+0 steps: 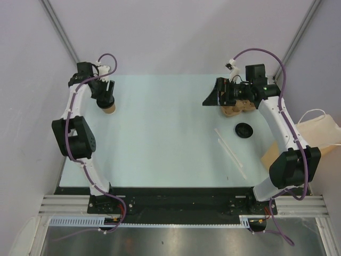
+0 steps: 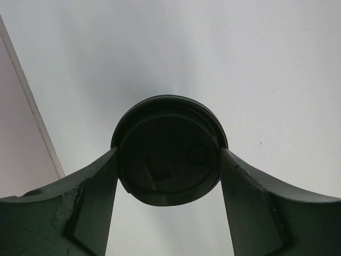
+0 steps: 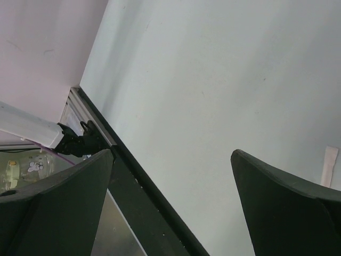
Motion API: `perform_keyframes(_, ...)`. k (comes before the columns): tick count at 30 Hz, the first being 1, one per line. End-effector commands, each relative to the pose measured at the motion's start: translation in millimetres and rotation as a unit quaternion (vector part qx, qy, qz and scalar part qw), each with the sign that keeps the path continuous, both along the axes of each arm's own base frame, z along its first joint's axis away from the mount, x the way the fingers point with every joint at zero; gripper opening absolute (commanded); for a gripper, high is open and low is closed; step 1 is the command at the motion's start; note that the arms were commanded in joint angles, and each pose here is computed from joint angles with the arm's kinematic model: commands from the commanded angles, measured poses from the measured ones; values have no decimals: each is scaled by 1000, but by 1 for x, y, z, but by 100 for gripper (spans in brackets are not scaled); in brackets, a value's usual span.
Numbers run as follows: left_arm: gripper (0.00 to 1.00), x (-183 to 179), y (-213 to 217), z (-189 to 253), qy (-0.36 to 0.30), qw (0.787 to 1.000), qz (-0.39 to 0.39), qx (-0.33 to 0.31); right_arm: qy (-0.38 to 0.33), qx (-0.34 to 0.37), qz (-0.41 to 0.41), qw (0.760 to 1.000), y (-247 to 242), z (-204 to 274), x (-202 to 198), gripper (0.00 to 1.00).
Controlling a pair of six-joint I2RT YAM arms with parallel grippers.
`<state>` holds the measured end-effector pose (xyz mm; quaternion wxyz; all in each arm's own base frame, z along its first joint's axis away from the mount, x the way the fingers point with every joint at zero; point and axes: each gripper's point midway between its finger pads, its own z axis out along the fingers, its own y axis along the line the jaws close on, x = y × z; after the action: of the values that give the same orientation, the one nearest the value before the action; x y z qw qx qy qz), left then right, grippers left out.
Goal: Pack the takeout coffee
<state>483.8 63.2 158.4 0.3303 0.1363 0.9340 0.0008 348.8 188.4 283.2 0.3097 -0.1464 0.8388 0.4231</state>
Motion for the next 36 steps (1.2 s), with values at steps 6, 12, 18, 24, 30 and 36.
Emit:
perform_keyframes(6, 27, 18, -3, -24, -3, 1000, 4, -24, -6, -6, 0, 1000, 0, -6, 6, 100)
perform_keyframes(12, 36, 15, -2, -37, 10, 1000, 5, -21, -5, -4, 0, 1000, 0, -6, 7, 100)
perform_keyframes(18, 68, 14, -3, -30, 5, 1000, 7, -23, -6, -3, 0, 1000, 0, -4, 6, 100)
perform_keyframes(24, 98, 12, -5, -6, -8, 1000, 3, -25, -9, -1, 1, 1000, 1, -2, 5, 100)
perform_keyframes(30, 100, 13, -4, 25, -31, 999, 2, -18, -17, -2, 2, 1000, 0, 3, 4, 100)
perform_keyframes(36, 100, 15, -3, 99, -101, 995, 0, -5, -37, -31, -3, 999, -6, 4, 15, 100)
